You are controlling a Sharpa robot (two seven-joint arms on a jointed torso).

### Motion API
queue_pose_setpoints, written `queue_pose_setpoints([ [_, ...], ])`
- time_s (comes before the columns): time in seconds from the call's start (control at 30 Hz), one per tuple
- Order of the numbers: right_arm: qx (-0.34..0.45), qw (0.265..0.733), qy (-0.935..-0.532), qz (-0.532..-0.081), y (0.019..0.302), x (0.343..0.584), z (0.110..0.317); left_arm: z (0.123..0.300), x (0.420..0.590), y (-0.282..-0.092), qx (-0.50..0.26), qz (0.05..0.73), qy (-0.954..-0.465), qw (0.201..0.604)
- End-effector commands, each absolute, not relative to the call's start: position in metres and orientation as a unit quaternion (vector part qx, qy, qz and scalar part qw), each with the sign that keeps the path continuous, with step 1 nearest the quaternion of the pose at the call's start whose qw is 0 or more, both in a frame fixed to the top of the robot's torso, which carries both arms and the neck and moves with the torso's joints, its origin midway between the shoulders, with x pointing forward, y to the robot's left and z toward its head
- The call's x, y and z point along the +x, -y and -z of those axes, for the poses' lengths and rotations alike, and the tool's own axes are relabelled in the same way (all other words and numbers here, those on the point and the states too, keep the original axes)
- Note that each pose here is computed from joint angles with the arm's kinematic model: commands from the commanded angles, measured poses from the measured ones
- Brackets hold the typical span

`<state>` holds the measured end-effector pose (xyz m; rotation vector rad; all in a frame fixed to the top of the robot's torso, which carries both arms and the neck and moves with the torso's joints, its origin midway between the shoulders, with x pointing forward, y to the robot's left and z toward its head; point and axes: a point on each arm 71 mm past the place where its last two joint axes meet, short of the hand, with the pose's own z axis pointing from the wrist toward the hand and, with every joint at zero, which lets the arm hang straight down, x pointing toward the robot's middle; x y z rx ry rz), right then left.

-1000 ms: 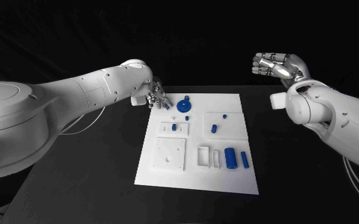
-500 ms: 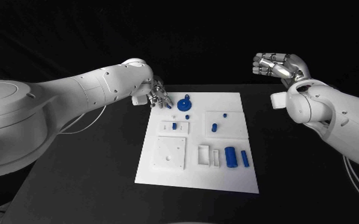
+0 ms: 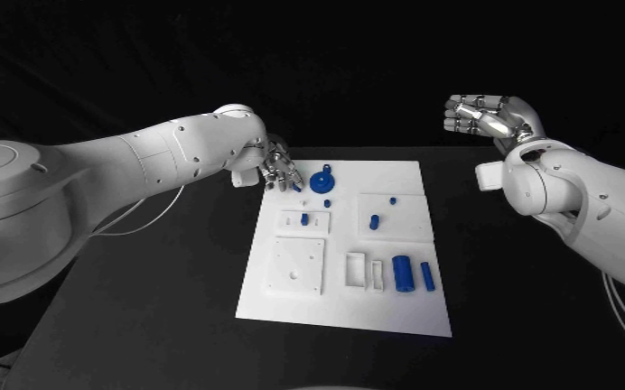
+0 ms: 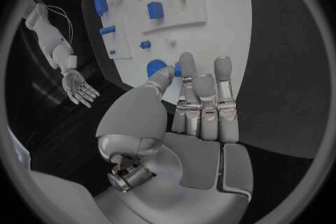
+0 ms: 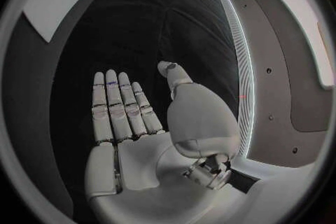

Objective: Assemble the parts on the task board

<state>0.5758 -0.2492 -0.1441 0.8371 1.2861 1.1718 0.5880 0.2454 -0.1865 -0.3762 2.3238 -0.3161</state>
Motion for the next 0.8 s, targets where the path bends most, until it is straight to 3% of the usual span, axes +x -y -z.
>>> queue_pose_setpoints([
  [0.03,0.351,0.564,-0.552,-0.503,0.249,0.576,0.145,0.185,0.585,-0.244,-0.165,0.139,-0.900,0.378],
  [0.43,0.353,0.569,-0.551,-0.498,0.255,0.576,0.144,0.174,0.565,-0.247,-0.184,0.163,-0.887,0.392],
  [0.8,0.354,0.573,-0.548,-0.495,0.259,0.575,0.144,0.168,0.532,-0.251,-0.187,0.175,-0.870,0.421],
])
